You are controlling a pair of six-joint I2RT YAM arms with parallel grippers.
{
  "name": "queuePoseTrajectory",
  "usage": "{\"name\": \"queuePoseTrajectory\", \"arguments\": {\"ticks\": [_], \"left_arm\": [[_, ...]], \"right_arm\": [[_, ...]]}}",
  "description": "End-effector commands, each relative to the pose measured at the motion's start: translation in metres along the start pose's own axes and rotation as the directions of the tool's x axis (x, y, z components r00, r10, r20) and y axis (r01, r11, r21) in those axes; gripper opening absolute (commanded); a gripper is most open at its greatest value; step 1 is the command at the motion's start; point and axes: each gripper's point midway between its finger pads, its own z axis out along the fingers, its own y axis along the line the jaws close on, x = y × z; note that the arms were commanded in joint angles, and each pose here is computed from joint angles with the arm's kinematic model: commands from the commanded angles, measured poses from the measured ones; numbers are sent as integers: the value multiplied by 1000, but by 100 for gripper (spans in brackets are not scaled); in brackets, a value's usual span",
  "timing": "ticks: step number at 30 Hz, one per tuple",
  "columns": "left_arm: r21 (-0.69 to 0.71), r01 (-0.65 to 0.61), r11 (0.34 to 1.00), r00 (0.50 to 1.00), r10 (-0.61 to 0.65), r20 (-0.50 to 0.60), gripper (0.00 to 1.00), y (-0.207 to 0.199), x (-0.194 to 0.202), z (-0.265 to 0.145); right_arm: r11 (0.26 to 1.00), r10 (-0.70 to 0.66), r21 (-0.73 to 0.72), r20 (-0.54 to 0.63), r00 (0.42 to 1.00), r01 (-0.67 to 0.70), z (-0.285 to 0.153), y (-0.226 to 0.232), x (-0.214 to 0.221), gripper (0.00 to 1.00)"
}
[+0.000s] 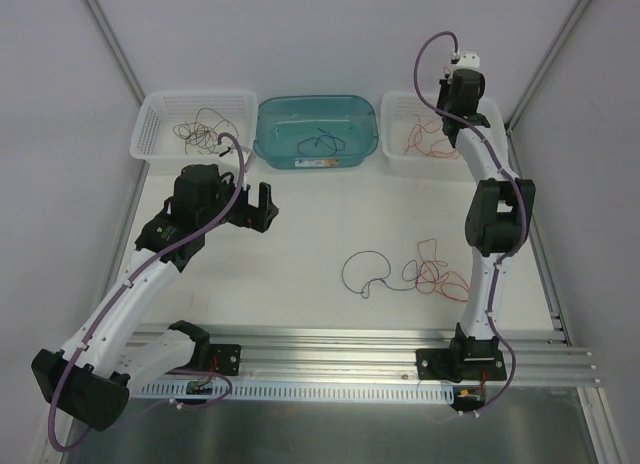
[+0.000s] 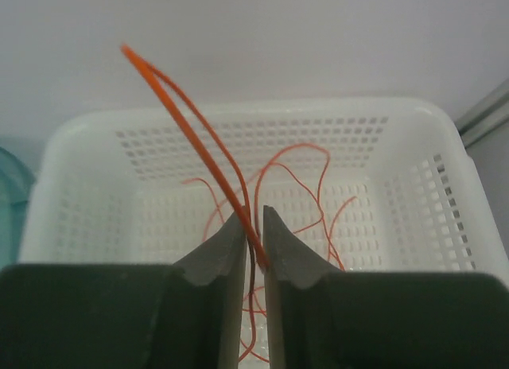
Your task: Untangle the cables
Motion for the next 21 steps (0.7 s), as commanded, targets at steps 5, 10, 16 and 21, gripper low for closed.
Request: {"name": "queuePoseTrajectory", "arguments": {"ticks": [5, 10, 16, 21], "left_arm": [[33, 4, 999, 1000, -5, 21, 99, -3, -5, 3], [59, 14, 998, 1000, -15, 19, 99, -9, -6, 3], [96, 19, 995, 1000, -21, 22, 99, -16, -7, 1], [156, 35, 987, 999, -37, 7, 99, -27, -6, 2]], "right_arm": [[986, 89, 150, -63, 994, -78, 2, -44, 15, 52], [989, 95, 121, -41, 995, -90, -30, -48, -20, 87], [984, 152, 98, -21, 988, -150, -101, -48, -67, 96], [967, 250, 83, -109, 962, -242, -168, -44, -47, 98]]}}
